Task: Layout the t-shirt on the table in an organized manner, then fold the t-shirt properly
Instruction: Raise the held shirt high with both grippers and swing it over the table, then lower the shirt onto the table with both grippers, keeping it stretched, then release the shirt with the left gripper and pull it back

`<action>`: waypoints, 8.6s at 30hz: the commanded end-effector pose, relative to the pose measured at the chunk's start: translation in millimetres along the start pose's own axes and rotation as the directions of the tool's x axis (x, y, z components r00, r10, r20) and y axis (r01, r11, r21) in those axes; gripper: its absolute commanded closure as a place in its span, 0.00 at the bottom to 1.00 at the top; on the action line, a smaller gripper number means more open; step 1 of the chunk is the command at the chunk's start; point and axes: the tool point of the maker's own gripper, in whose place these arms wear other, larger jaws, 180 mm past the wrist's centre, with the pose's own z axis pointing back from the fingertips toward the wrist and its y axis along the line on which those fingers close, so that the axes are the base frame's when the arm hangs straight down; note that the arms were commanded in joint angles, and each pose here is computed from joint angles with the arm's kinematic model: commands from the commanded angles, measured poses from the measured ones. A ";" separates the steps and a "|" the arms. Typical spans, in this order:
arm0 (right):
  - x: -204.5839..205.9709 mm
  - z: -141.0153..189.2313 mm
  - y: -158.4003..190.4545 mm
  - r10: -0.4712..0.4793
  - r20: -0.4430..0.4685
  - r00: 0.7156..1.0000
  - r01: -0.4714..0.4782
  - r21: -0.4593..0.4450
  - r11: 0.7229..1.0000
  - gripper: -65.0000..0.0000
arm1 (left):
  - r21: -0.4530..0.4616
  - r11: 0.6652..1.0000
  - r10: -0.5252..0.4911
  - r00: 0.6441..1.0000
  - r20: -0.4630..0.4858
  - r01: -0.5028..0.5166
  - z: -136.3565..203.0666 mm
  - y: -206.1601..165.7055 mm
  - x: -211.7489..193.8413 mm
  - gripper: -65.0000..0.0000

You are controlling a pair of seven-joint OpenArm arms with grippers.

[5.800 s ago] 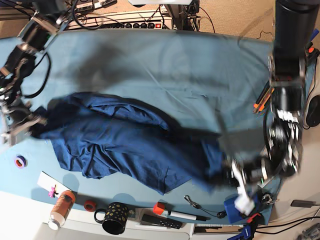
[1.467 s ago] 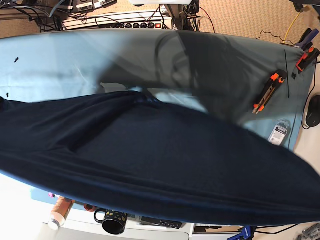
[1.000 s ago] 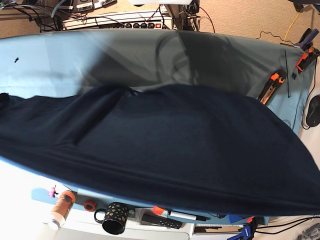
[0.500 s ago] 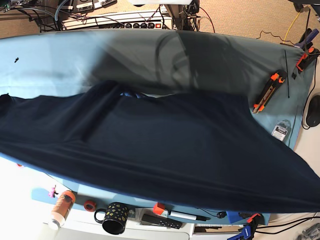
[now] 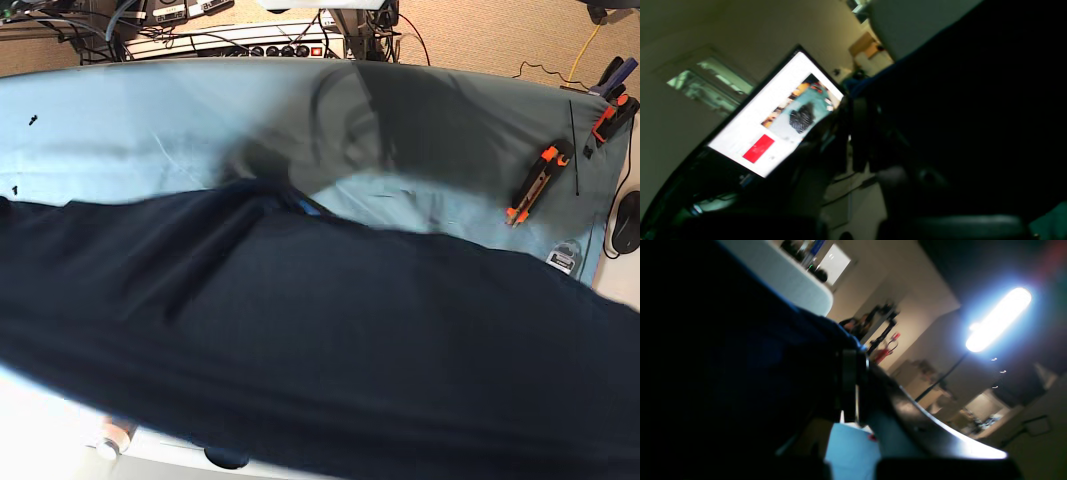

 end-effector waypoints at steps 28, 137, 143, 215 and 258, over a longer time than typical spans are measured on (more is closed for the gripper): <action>27.5 -31.5 -83.4 -0.001 0.001 1.000 0.001 -0.098 0.995 1.00 | 0.230 0.955 -0.158 0.977 -0.140 0.188 51.2 83.0 45.1 1.00; -169.9 -9.3 189.2 -0.272 -0.637 0.721 0.456 0.141 0.879 1.00 | -0.283 0.931 0.105 0.913 -0.395 -0.230 -49.7 -104.5 -157.1 1.00; -171.3 -15.4 220.8 -0.242 -0.659 0.712 0.479 0.204 0.854 1.00 | -0.301 0.924 0.129 0.933 -0.337 -0.236 -77.8 -124.8 -146.9 1.00; -289.3 -8.6 283.1 0.095 -0.922 0.375 0.556 0.306 0.772 1.00 | -0.183 0.738 0.173 0.444 -0.879 -0.650 -25.0 -199.7 -321.9 1.00; -332.6 21.2 188.3 0.098 -0.960 0.263 0.392 0.199 0.898 1.00 | -0.180 0.554 0.165 0.319 -0.933 -0.813 21.5 -260.8 -330.6 1.00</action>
